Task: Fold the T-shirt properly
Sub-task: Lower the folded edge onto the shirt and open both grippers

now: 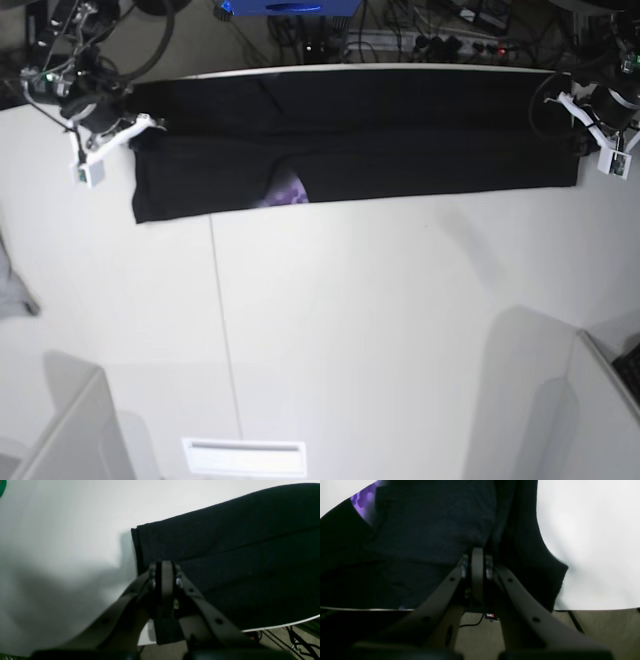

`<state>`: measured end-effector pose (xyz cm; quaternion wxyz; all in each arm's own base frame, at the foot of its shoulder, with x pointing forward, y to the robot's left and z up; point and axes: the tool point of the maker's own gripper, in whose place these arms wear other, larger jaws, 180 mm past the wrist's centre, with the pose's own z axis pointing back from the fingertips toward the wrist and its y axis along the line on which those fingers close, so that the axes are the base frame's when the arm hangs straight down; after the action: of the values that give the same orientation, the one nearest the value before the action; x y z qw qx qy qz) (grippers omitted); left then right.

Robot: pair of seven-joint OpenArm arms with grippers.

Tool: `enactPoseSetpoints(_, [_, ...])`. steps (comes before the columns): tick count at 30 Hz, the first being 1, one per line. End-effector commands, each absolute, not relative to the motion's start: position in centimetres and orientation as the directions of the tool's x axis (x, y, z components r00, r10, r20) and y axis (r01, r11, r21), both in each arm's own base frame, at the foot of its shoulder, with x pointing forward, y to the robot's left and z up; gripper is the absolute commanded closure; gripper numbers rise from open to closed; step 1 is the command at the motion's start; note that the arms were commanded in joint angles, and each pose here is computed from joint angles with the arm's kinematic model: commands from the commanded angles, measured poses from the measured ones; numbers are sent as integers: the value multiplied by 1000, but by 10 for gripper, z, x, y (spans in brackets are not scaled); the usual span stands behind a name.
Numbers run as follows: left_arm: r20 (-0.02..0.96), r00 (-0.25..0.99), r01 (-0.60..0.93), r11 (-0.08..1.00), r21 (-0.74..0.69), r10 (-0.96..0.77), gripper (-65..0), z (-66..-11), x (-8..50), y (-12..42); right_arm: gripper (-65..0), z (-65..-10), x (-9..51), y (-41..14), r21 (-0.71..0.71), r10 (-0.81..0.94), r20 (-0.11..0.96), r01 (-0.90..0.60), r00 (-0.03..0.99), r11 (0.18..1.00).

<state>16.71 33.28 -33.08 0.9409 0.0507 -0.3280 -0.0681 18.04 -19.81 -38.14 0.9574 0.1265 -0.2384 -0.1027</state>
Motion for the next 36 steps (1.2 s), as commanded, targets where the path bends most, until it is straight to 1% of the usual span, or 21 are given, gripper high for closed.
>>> enactPoseSetpoints(1, [627,758,102,982,157,-179,0,-323,172,335,0,-376,186,-202,287,-258,459,132,850,949])
enactPoseSetpoints(10, [625,759,101,982,158,-179,0,-323,172,335,0,-387,181,-203,298,-274,423,153,864,942])
enactPoseSetpoints(14, [624,761,100,982,158,-177,0,-324,171,336,0,-386,181,-205,295,-277,427,157,861,942])
enactPoseSetpoints(15, [619,766,99,982,159,-177,-33,-324,168,337,0,-386,181,-205,295,-278,427,158,860,942])
enactPoseSetpoints(17, [618,766,100,982,160,-179,-137,-324,168,337,-104,-386,181,-205,294,-279,428,160,860,942])
enactPoseSetpoints(18, [618,766,100,982,160,-179,-199,-324,168,337,-156,-386,181,-205,295,-279,428,159,860,942])
enactPoseSetpoints(20, [611,771,102,982,160,-180,-329,-325,165,337,-230,-385,181,-206,294,-279,430,159,859,943])
enactPoseSetpoints(22, [602,777,107,981,161,-183,-457,-326,161,337,-264,-385,182,-207,291,-278,433,159,857,943])
enactPoseSetpoints(23, [603,777,105,981,160,-181,-508,-326,161,337,-267,-384,182,-208,288,-276,435,158,857,944])
enactPoseSetpoints(24, [603,777,105,981,160,-181,-550,-326,161,337,-264,-384,182,-209,288,-277,437,159,856,944])
enactPoseSetpoints(25, [604,776,104,982,157,-178,-571,-326,161,336,-264,-383,182,-210,285,-279,441,161,853,945])
enactPoseSetpoints(26, [607,774,105,982,156,-179,-578,-326,162,336,-264,-381,183,-216,282,-295,448,179,844,942])
enactPoseSetpoints(28, [610,773,104,983,153,-177,-578,-325,162,335,-263,-377,185,-225,276,-313,469,200,826,940])
enactPoseSetpoints(29, [611,772,102,983,151,-174,-576,-326,162,334,-260,-372,190,-227,273,-315,498,198,808,941])
enactPoseSetpoints(30, [614,772,96,985,144,-165,-573,-327,162,333,-246,-368,195,-228,271,-312,528,191,790,943])
enactPoseSetpoints(31, [618,772,88,987,134,-153,-548,-329,161,331,-216,-364,199,-229,269,-310,557,186,771,945])
enactPoseSetpoints(33, [624,769,77,990,119,-135,-425,-331,161,327,-125,-358,208,-229,263,-286,601,153,747,953])
enactPoseSetpoints(34, [637,761,71,992,108,-123,-326,-332,165,325,-57,-355,216,-221,264,-247,625,97,741,960])
enactPoseSetpoints(35, [647,755,58,994,98,-108,-207,-333,168,323,0,-353,223,-211,262,-200,643,34,740,965])
enactPoseSetpoints(36, [656,749,46,995,88,-93,-91,-334,170,321,0,-353,228,-203,264,-171,648,-8,743,965])
